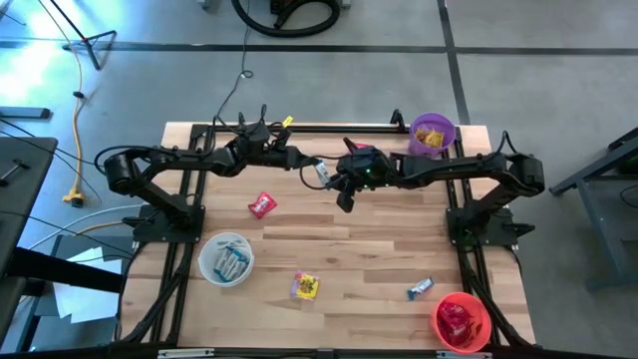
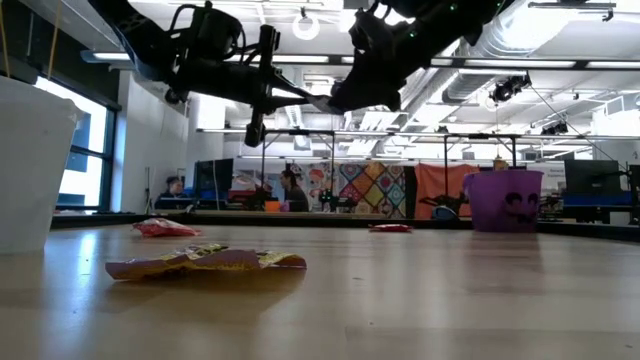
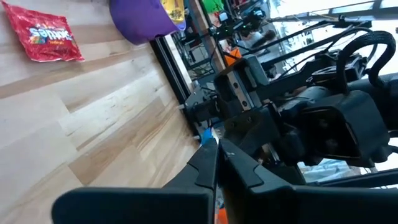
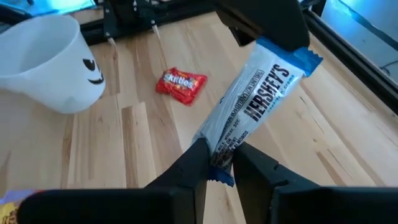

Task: Sort candy
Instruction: Put the white chocolate bar into the white bin

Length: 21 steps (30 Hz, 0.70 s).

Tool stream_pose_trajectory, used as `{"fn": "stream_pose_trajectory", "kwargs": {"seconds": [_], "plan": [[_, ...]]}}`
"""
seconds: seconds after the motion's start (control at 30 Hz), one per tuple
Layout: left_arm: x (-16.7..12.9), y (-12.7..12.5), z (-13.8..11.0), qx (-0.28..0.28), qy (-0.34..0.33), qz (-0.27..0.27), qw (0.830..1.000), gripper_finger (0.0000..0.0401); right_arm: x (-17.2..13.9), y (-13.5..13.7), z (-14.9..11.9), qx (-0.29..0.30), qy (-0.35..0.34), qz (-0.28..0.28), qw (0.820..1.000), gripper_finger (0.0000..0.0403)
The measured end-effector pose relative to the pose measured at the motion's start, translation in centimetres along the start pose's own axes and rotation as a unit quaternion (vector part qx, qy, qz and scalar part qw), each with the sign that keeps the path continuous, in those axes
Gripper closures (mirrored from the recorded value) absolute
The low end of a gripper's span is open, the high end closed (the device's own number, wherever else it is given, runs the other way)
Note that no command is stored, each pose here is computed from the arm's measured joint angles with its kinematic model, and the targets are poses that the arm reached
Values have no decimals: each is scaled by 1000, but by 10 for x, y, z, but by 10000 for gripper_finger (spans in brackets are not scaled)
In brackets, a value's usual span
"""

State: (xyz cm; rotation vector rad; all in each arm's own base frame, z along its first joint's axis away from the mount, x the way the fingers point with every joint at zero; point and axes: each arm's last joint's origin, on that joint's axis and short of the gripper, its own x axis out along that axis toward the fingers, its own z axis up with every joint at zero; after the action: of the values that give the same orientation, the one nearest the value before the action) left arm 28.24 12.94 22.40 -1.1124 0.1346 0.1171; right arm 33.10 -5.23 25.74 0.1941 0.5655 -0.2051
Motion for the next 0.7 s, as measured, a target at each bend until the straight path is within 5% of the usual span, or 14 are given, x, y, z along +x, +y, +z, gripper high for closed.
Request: {"fn": "stream_pose_trajectory", "kwargs": {"seconds": [0.27, 0.7], "plan": [[0, -1, -1, -14, 19, -10, 1000, 367, 0, 0, 2, -11, -10, 2, 1000, 393], [2, -5, -8, -16, 57, -32, 998, 239, 0, 1, 1, -13, -6, 8, 1000, 392]]}}
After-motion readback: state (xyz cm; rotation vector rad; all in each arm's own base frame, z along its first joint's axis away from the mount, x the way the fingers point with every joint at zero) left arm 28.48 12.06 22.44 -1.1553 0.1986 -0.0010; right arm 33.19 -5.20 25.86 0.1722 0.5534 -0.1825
